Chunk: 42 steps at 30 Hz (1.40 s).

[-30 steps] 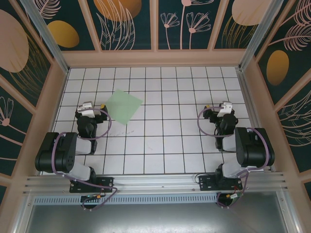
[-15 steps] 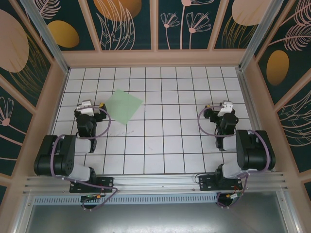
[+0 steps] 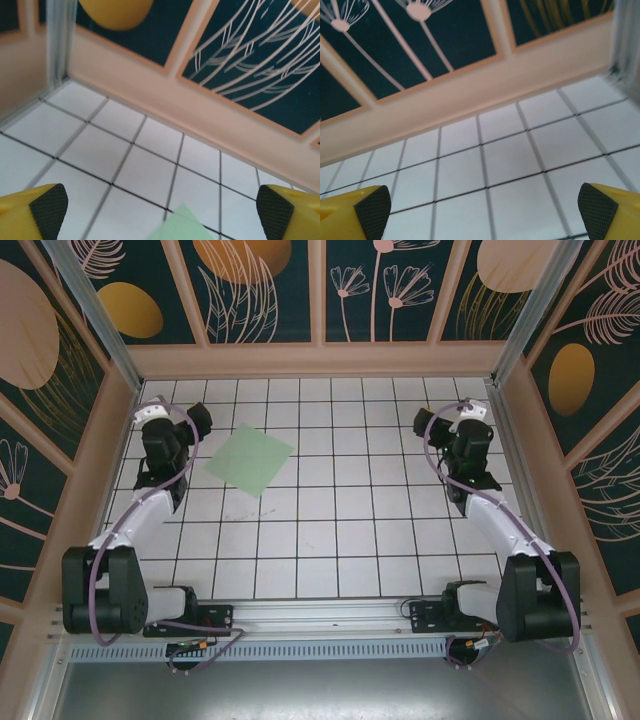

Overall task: Fold a paper plane with a square sheet of paper (pick it up from the middle)
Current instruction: Move the square sheet of paper to the center of the table.

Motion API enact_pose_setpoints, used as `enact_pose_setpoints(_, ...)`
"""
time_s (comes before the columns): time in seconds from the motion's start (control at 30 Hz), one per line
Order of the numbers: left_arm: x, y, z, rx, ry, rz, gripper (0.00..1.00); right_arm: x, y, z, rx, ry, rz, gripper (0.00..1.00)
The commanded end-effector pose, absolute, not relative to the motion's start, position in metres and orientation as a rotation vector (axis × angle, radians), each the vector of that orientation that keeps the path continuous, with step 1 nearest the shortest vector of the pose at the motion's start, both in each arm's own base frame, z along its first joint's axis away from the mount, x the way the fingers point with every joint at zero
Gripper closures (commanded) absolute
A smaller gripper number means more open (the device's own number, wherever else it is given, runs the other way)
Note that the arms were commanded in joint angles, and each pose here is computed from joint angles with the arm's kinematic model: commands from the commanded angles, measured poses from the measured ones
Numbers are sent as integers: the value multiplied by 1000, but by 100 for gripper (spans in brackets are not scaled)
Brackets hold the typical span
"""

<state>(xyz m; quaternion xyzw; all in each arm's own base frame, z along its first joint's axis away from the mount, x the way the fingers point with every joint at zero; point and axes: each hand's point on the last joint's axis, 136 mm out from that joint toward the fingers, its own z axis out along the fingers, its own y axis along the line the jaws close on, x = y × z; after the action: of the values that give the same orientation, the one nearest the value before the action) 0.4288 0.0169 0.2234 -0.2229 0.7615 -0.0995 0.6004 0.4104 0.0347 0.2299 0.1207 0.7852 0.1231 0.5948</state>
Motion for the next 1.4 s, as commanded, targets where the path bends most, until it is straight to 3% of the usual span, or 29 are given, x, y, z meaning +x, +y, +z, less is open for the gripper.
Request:
enact_pose_setpoints(0.0,431,-8,170,-640,1975,-445,1,404,67,190,339,2030,488,1)
enact_pose_setpoints(0.13,444,-42,143,-635,2069,-619,2,404,99,173,332,2101,629,1)
enact_pose_setpoints(0.43,474,-83,81,-695,2294,-567,2,396,140,143,291,2176,719,1)
enact_pose_setpoints(0.73,481,-115,36,-736,2434,-551,3,398,148,132,298,2196,751,1)
enact_pose_setpoints(1.1,426,-157,6,-702,2593,-586,4,391,141,120,323,2239,702,1)
enact_pose_setpoints(1.37,370,-230,22,-582,2660,-800,4,377,143,108,295,2316,698,1)
